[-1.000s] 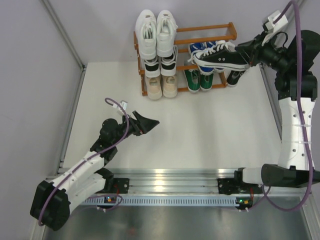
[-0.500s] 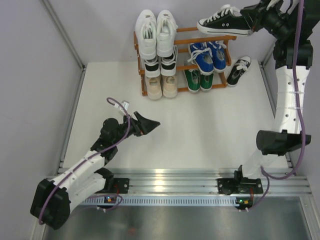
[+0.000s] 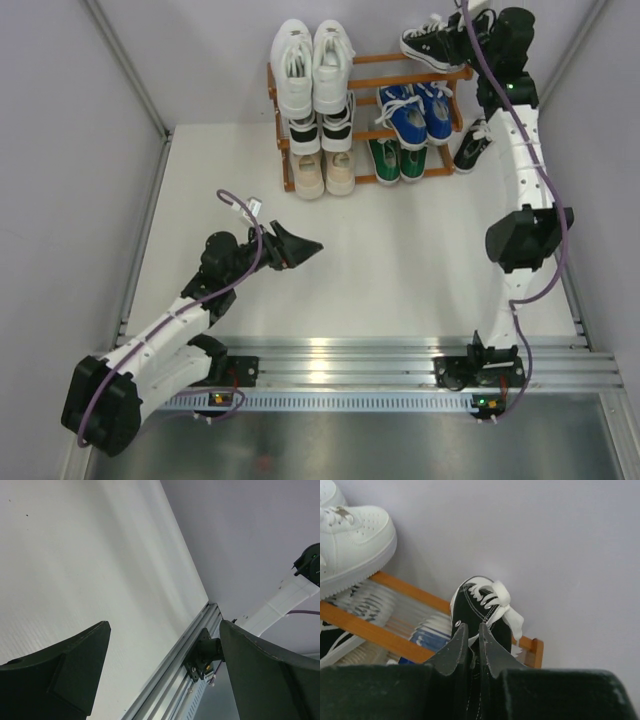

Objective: Place and organize the shoes onto the shoe shelf
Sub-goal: Place the shoe at the shoe shelf.

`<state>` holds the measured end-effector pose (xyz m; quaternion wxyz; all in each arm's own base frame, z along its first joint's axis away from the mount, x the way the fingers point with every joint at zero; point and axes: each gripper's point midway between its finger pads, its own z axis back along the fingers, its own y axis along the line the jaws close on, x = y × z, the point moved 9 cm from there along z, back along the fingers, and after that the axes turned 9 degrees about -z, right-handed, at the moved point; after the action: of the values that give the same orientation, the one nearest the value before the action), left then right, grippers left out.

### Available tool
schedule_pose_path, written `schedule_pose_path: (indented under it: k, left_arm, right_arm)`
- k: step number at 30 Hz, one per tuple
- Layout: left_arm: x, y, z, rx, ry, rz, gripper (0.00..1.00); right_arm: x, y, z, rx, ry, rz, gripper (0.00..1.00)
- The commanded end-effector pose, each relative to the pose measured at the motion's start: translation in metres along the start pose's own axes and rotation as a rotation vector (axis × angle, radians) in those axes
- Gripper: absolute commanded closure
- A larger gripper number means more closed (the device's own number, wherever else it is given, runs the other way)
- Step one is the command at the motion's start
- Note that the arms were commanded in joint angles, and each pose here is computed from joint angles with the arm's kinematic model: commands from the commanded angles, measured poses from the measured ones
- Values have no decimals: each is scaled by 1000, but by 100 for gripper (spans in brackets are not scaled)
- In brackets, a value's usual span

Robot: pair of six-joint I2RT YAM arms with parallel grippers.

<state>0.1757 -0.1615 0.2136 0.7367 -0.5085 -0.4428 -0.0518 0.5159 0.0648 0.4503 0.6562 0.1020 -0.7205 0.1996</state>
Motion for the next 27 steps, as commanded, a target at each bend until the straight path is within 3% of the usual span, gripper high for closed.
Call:
schedule_pose_path:
  k: [1,19,22,26,27]
  left_arm:
    - [7,-9,2,-50,-29,-26,5]
    - [-1,-3,6,-40,-20,-18,5]
    - [-1,-4,6,-43,-20,-16,5]
    - [-3,-4,8,-47,-20,-16,5]
    - [-2,-4,8,-48,-21,-18,5]
  right_arm:
    - [41,-2,7,-34,-171,115,100]
    - [-49,28,32,119,32,35,97]
    - [-52,34,32,130,40,29,88]
    - [-42,35,39,106,31,15,46]
    - [-39,34,42,96,27,13,40]
